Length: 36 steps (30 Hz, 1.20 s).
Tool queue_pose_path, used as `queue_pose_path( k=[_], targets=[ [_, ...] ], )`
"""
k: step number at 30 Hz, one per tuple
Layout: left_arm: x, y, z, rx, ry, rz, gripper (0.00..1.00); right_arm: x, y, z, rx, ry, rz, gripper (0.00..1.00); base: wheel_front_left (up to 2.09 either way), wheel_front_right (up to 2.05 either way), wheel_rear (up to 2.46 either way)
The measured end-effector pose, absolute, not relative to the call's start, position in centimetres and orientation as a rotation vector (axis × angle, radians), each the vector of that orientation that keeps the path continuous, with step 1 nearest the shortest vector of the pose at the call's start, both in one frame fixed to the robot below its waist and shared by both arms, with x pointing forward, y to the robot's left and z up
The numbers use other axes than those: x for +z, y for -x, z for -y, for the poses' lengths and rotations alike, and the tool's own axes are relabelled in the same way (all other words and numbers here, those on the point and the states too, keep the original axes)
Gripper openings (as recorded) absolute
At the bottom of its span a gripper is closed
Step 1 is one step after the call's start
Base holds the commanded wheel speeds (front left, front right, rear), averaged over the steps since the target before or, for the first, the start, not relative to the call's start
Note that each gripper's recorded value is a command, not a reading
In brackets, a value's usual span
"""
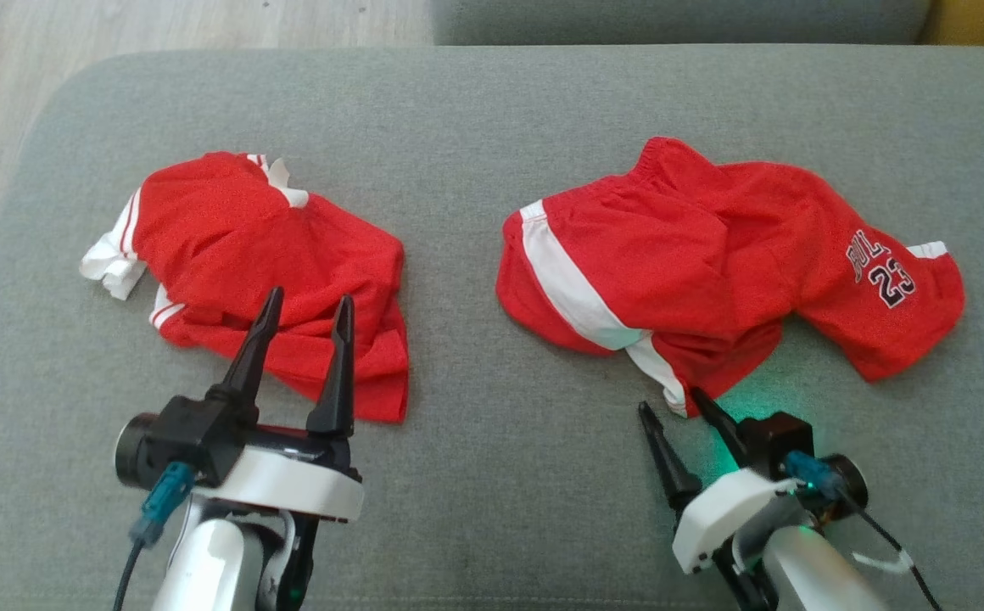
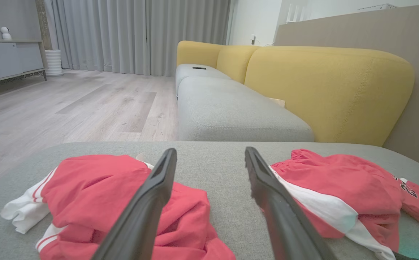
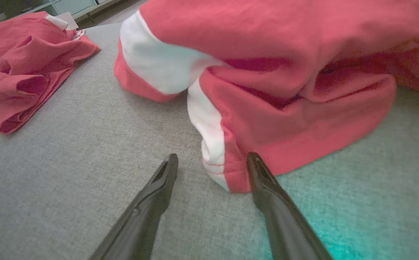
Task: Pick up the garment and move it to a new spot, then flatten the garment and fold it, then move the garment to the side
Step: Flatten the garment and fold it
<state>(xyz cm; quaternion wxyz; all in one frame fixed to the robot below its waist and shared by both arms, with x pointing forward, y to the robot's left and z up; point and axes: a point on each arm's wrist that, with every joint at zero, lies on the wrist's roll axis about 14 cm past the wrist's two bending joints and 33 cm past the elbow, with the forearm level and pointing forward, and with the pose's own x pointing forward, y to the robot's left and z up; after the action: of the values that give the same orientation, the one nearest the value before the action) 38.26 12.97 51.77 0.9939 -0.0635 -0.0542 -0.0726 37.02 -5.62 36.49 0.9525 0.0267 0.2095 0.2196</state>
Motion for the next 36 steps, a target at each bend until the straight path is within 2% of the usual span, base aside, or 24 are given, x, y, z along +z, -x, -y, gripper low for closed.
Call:
queue_pose_path(
  k=[1, 2, 7, 13, 21, 29, 30, 31, 36],
  targets=[
    [51.7, -38.3, -12.9, -0.146, 0.128, 0.108, 1.00, 36.4, -37.1, 5.6, 0.449, -0.049, -0.429, 0.36, 0.00, 0.00, 0.00],
    [51.7, -38.3, -12.9, -0.147, 0.128, 0.107, 1.00, 36.5, -37.3, 5.7, 0.449, -0.042, -0.428, 0.00, 0.00, 0.00, 0.00],
    [51.8, -38.7, -12.2, -0.166, 0.132, 0.109, 1.00, 36.6, -37.9, 7.5, 0.407, 0.010, -0.419, 0.00, 0.00, 0.00, 0.00],
    [52.3, -39.3, -10.5, -0.214, 0.149, 0.124, 1.00, 37.6, -38.1, 14.4, 0.206, 0.056, -0.381, 0.00, 0.00, 0.00, 0.00],
    [52.9, -39.8, -7.9, -0.290, 0.161, 0.139, 1.00, 37.7, -34.5, 21.4, 0.004, 0.118, -0.401, 0.00, 0.00, 0.00, 0.00],
    [53.0, -40.0, -6.4, -0.333, 0.167, 0.138, 1.00, 38.4, -33.2, 24.4, -0.088, 0.146, -0.415, 0.00, 0.00, 0.00, 0.00],
    [53.0, -40.0, -6.1, -0.344, 0.169, 0.139, 1.00, 38.6, -33.2, 24.7, -0.100, 0.146, -0.408, 0.42, 0.00, 0.00, 0.00],
    [53.1, -40.1, -5.8, -0.356, 0.170, 0.141, 1.00, 39.0, -33.3, 25.0, -0.109, 0.147, -0.396, 1.00, 0.00, 0.00, 0.00],
    [53.2, -40.3, -4.7, -0.388, 0.173, 0.142, 1.00, 40.9, -33.8, 24.9, -0.127, 0.083, -0.301, 1.00, 0.00, 0.00, 0.00]
  ],
)
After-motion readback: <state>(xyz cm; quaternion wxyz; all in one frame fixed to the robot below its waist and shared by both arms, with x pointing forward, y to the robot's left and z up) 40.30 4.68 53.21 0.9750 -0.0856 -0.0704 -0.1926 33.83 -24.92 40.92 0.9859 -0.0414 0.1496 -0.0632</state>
